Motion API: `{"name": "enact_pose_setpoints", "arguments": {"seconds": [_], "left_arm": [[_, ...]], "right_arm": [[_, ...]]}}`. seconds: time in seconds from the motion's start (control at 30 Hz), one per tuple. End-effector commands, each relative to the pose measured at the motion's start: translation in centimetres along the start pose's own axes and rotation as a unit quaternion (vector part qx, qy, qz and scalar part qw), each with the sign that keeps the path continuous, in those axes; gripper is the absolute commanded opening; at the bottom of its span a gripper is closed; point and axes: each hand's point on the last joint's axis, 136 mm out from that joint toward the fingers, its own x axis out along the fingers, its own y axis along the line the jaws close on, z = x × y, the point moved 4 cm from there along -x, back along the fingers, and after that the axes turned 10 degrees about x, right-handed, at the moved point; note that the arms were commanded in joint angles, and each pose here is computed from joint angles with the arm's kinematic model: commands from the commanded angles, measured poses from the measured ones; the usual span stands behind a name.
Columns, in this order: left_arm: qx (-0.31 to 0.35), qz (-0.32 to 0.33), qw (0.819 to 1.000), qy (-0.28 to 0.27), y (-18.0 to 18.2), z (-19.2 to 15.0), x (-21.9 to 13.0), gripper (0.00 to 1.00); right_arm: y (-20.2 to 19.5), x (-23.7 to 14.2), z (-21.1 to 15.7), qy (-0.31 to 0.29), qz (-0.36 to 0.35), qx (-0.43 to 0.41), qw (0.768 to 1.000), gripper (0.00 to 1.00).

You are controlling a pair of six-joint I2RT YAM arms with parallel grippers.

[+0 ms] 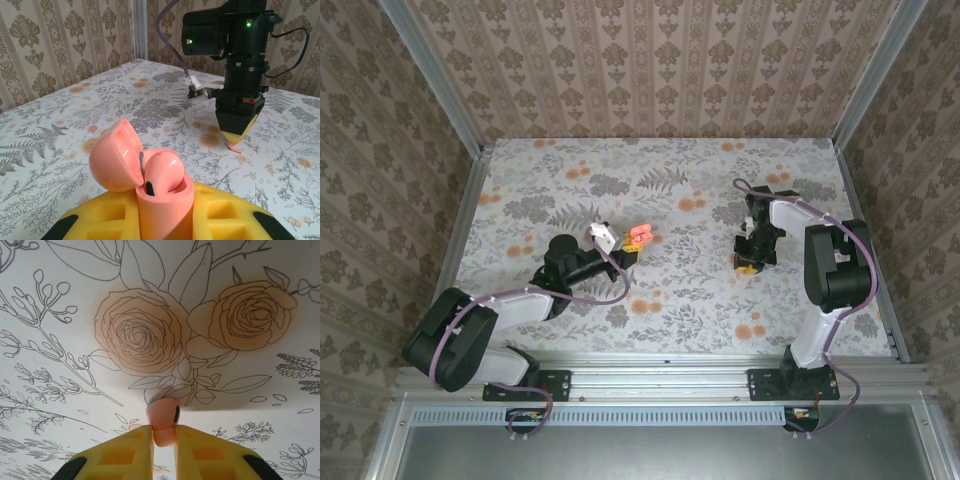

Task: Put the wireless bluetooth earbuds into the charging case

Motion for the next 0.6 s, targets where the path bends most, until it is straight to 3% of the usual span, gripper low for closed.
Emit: {"name": "enact_pose_setpoints", "arguments": {"seconds": [0.0,0.57], "left_arm": [[0.018,0.001,1.000,-0.009,-0.1,0.6,-0.3,0.09],[0.015,0.013,1.000,0.004,0.1,-0.6,0.5,0.09]], "right_arm": [[0.2,-0.2,0.4,-0.006,-0.012,-0.012,1.000,0.15],[2.4,-4.1,-0.6,-0.084,0.017,-0.028,0.996,0.13]]}}
